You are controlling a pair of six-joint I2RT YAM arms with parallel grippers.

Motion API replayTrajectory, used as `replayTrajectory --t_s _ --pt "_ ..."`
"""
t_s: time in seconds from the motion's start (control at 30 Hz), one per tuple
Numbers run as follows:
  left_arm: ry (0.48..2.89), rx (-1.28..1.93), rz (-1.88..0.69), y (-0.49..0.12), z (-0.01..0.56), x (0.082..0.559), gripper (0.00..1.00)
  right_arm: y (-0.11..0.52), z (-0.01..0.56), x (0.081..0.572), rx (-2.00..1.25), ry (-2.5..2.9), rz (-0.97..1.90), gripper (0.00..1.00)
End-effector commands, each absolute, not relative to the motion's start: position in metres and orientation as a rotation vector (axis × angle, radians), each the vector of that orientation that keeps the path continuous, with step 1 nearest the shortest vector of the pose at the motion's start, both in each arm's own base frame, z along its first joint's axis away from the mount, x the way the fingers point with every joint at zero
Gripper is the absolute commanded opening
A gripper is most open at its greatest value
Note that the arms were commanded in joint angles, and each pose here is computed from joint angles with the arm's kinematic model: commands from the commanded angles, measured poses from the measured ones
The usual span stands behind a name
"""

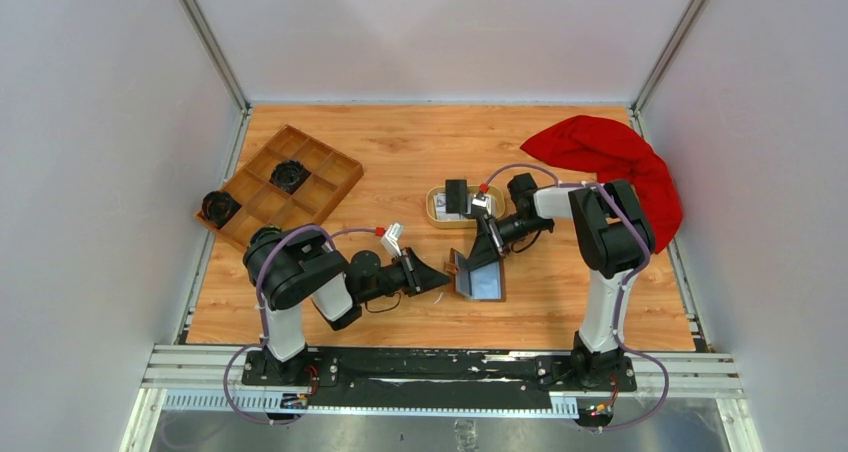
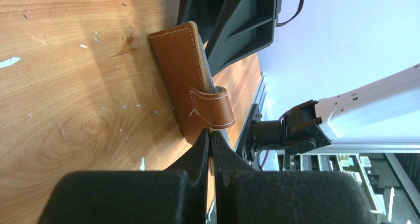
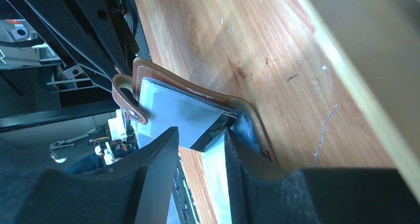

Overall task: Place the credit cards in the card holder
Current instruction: Insert the credit card into the card holder.

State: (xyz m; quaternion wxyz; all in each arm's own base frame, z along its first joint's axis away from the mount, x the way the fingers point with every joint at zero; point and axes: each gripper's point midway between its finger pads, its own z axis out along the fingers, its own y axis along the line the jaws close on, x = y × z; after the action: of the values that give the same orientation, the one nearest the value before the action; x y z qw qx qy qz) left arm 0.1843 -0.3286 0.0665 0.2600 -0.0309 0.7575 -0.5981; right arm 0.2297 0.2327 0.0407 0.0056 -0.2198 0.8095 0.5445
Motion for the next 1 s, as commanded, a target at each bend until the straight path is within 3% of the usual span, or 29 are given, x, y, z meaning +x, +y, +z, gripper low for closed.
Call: replayTrajectory --t_s 0.0,0.33,0.57,0.97 --pt "2.048 -0.088 -1.586 -0.326 0.062 0.185 0.0 0.23 0.051 0.233 -0.729 2.477 1.724 0.44" --pt "2.116 -0.162 -1.509 -0.31 0.035 0.183 0.0 0.222 0.063 0.236 -0.897 2.408 1.541 0.44" --pt "2.106 -0.159 -1.512 -0.309 0.038 0.183 0.0 0.219 0.032 0.238 -0.819 2.633 1.365 0.41" --pt "2.101 -0.169 -1.496 -0.307 0.038 0.181 0.0 0.23 0.038 0.211 -0.543 2.742 1.518 0.42"
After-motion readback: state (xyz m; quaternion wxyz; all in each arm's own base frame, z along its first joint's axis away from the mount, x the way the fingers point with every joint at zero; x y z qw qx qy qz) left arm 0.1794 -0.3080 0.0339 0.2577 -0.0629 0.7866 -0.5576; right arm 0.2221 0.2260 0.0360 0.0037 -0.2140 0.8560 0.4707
